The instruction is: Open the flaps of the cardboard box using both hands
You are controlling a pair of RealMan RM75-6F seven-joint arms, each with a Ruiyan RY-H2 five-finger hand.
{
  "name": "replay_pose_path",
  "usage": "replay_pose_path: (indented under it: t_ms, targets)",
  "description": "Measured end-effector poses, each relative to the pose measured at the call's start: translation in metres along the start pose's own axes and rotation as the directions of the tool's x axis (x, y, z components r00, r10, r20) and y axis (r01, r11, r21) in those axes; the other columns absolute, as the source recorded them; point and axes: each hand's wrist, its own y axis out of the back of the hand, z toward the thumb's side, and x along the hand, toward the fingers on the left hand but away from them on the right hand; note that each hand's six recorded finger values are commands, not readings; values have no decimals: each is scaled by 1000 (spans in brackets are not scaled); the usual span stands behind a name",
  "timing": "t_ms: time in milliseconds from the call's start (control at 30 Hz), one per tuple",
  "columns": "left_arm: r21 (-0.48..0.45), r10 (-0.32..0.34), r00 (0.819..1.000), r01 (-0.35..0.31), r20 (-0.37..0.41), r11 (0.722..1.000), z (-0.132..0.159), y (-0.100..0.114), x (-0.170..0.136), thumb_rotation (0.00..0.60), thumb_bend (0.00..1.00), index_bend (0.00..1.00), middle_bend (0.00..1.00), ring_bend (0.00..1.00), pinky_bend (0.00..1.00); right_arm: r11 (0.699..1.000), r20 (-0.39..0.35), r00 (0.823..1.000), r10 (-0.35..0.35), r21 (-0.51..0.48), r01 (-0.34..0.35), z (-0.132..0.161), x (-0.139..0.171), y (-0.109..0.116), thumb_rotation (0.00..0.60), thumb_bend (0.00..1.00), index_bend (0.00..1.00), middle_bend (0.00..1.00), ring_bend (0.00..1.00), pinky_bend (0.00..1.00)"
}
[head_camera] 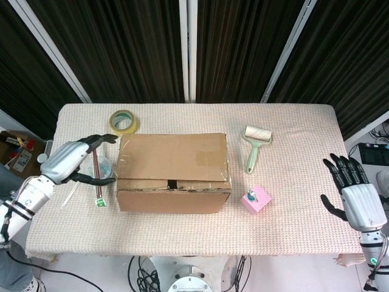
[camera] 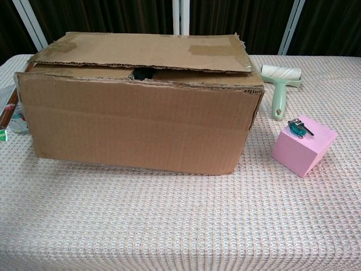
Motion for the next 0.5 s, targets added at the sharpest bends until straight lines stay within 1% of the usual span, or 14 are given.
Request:
replay_pose_path:
  t_ms: [33,67,100,133,167,200,267,367,433,500]
  targets:
    - [36,42,999,-41,-29,999,-12,-1,-8,315,0,133,173,138,224,1000,-21,1000,2,1,-2,9,-7,2,600,227,0,0,0,0]
    - [79,96,993,-91,-71,993,-29,-2,-19,321,0,133,173,138,224,1000,-52,999,6,3,-6,21,-16,4,600,226,0,0,0,0]
    - [108,135,985,-124,-103,986,-41,-4,-29,326,0,133,173,138,224,1000,-76,997,11,6,-10,32,-24,6,600,225,0,0,0,0]
    - [133,170,976,-152,-136,979,-53,-7,-40,336,0,133,173,138,223,1000,-100,995,17,9,-16,42,-31,7,600,224,0,0,0,0]
    - [162,209,961,-180,-180,970,-69,-13,-56,347,0,133,173,138,223,1000,-131,991,27,13,-26,56,-41,8,600,221,0,0,0,0]
    - [184,231,949,-194,-212,964,-81,-19,-68,361,0,133,173,138,223,999,-153,987,37,16,-35,66,-49,8,600,217,0,0,0,0]
    - [233,260,925,-198,-276,952,-103,-34,-94,380,0,133,173,138,223,997,-195,978,70,25,-67,89,-66,6,600,201,0,0,0,0]
    - [280,279,905,-191,-320,941,-122,-54,-118,382,0,133,173,138,222,993,-242,963,116,46,-108,119,-87,0,600,178,0,0,0,0]
    - [297,281,902,-185,-326,937,-127,-62,-127,384,0,133,173,138,221,991,-262,956,134,63,-121,136,-98,-5,600,175,0,0,0,0]
    - [317,284,904,-181,-318,931,-128,-66,-133,385,0,133,173,137,220,988,-286,946,152,83,-133,157,-108,-12,600,168,0,0,0,0]
